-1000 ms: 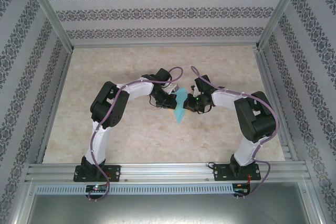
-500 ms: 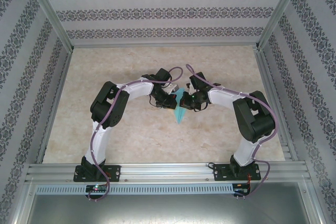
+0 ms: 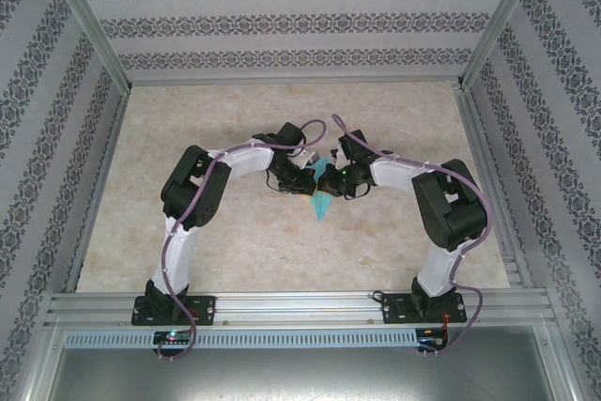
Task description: Fold a paper plane with a square sheet of paper (pick it up from the middle)
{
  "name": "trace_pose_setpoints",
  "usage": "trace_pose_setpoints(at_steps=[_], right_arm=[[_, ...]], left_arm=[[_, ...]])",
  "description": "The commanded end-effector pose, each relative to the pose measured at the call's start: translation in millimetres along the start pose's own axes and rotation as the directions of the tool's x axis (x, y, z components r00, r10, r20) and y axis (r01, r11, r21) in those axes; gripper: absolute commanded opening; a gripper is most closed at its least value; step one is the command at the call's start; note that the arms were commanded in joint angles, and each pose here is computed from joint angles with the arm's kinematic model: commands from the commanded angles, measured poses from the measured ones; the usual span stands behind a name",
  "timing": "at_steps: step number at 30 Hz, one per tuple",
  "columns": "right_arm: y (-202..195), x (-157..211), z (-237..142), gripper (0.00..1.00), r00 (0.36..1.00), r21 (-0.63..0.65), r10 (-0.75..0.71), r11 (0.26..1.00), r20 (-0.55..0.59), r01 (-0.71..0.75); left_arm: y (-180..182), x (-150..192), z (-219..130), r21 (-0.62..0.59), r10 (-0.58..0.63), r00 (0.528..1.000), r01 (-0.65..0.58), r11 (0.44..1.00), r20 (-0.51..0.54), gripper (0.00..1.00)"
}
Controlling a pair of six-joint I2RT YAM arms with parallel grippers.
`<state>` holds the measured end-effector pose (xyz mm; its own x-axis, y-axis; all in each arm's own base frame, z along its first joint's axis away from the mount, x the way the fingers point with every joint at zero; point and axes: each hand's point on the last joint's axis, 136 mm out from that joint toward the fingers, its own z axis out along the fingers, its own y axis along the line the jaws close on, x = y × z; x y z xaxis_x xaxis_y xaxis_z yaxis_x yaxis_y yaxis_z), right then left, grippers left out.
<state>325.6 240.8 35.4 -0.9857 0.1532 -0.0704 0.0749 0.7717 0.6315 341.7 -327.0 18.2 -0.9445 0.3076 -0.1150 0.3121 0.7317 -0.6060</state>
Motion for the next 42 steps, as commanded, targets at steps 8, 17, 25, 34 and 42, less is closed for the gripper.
trace_pose_setpoints(at_steps=[8,17,25,34,42], right_arm=[[-12,14,15,0.05,0.999,-0.013,0.034,0.999,-0.041,-0.035],[-20,16,14,0.04,0.997,-0.014,0.072,0.997,-0.033,-0.073],[-22,13,14,0.04,0.997,-0.012,0.078,0.997,-0.023,-0.078],[-31,9,3,0.03,0.995,0.022,0.099,0.995,0.013,-0.1],[-33,9,1,0.03,0.995,0.033,0.103,0.994,0.014,-0.104]], left_arm=[[44,42,24,-0.106,-0.104,0.987,0.092,0.99,-0.119,0.0],[44,40,21,-0.087,-0.118,0.988,0.11,0.99,-0.099,0.0],[32,29,14,-0.035,-0.121,0.99,0.119,0.992,-0.067,0.0],[9,6,-8,0.027,-0.116,0.993,0.115,0.993,0.018,0.0],[-11,-13,-32,0.046,-0.089,0.99,0.084,0.995,0.11,0.03]])
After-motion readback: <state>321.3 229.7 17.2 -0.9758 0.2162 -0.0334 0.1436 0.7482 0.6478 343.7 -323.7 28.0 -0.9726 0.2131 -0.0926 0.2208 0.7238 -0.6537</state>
